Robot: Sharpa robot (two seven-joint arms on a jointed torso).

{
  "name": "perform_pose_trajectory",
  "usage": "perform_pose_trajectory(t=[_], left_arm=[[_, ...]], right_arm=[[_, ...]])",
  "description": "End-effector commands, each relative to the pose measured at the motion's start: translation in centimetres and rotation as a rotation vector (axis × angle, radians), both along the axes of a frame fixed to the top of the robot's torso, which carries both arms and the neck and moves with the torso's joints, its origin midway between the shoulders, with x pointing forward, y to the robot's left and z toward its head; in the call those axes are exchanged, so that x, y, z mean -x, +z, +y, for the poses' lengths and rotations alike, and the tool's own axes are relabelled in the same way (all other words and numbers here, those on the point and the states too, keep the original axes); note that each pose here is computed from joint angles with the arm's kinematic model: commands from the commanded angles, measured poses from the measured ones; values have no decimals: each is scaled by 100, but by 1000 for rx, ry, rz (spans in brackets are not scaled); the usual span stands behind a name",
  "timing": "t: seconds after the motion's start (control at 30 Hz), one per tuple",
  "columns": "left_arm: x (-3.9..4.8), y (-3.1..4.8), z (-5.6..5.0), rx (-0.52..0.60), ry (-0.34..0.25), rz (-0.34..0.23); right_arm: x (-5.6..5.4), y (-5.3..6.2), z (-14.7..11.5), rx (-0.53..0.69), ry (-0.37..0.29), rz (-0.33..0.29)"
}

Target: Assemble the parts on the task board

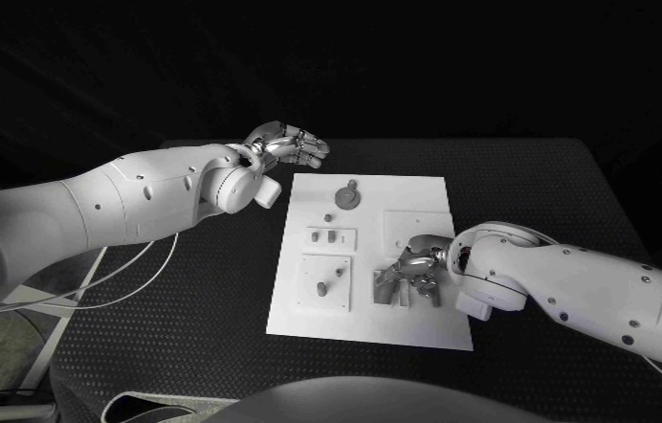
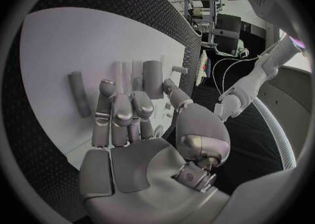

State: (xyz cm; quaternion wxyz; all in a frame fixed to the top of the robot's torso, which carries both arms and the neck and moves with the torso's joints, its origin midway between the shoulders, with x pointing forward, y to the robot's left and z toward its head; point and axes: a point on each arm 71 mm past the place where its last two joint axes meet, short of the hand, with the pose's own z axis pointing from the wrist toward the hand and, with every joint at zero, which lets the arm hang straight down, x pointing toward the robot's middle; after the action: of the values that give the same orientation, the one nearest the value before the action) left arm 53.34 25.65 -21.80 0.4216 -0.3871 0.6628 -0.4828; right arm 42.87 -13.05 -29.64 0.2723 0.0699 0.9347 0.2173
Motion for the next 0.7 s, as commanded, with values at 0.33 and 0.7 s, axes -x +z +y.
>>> perform_pose_trajectory(t=[0.33,0.7], left_arm=[[1,6,-21,10,-16,4],[2,3,-20,9,-19,8]], right_arm=[[117,-69,48,-33,44,38],[99,-52,12,-37,34,31]])
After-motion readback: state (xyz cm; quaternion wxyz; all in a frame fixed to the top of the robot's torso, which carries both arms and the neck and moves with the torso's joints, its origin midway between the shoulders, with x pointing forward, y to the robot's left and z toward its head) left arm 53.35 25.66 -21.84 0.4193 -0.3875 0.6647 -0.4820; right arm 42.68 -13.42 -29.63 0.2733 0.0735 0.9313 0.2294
